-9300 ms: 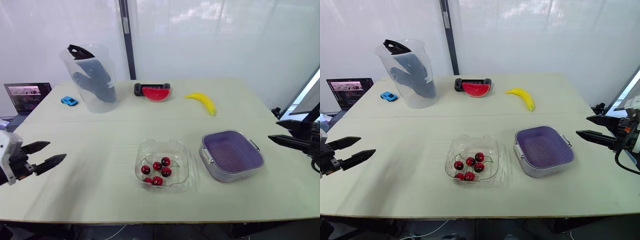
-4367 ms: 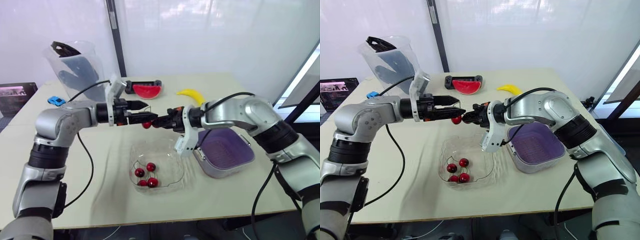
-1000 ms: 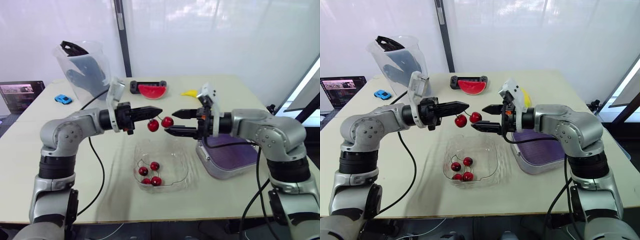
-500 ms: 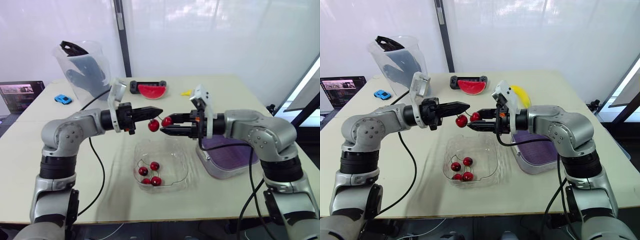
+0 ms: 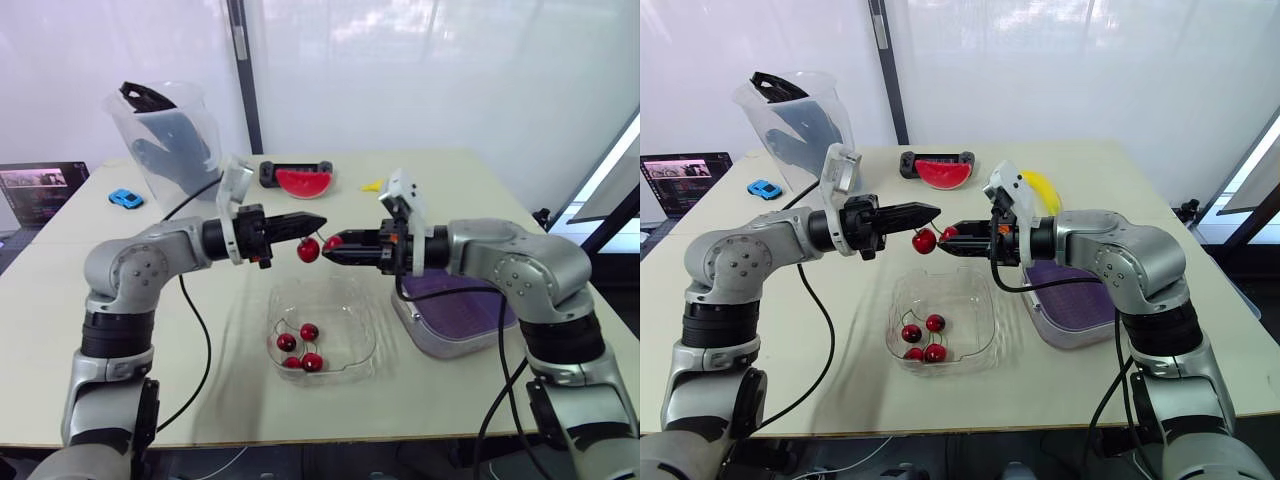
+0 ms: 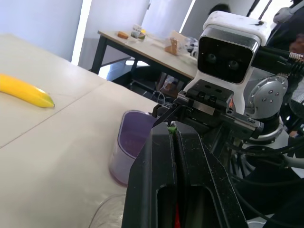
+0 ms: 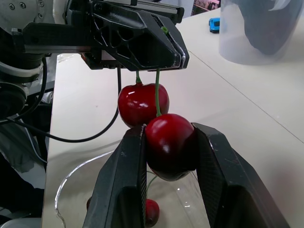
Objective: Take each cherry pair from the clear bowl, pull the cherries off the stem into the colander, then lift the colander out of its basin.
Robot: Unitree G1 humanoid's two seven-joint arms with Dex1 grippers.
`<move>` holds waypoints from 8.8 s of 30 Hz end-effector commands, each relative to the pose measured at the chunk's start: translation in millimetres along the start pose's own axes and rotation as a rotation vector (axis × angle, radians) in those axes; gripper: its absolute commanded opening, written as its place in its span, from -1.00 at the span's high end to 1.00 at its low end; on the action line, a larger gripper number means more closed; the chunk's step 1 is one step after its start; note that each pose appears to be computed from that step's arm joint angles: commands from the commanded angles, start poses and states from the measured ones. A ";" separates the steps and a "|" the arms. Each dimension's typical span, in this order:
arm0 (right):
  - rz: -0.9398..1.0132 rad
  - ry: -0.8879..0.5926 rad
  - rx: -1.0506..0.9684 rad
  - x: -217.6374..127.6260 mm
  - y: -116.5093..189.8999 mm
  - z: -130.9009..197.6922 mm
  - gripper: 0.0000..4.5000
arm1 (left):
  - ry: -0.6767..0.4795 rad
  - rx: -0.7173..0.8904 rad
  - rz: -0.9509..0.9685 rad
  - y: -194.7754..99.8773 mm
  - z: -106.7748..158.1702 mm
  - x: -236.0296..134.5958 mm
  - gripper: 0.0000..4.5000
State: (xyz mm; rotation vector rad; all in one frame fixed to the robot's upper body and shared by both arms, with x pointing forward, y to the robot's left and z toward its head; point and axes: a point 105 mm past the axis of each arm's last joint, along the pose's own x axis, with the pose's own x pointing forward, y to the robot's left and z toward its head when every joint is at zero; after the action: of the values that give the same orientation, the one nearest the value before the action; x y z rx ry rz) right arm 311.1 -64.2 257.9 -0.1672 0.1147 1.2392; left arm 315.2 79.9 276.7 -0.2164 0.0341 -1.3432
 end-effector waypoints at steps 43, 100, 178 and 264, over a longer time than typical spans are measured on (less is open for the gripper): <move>-0.336 0.661 -0.182 -131.6 -90.3 -95.7 0.25 | -0.013 0.095 0.011 -7.9 0.5 -3.1 1.00; 0.115 -0.090 0.064 6.1 20.2 17.2 0.33 | -0.086 0.103 -0.056 -21.3 8.6 17.4 1.00; 0.106 0.116 -0.110 -106.9 3.7 38.4 -0.95 | -0.015 0.032 0.299 5.9 -22.4 -85.6 1.00; -0.039 0.610 -0.063 72.7 22.0 -104.8 -0.01 | 0.336 0.269 0.362 -5.1 -50.1 -123.1 -1.00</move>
State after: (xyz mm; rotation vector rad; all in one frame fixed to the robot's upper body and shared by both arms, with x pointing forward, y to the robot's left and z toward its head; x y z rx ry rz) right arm 312.7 -13.5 133.4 -0.5897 0.6422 1.1157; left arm 276.7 194.5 207.6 0.2122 0.2005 -0.9880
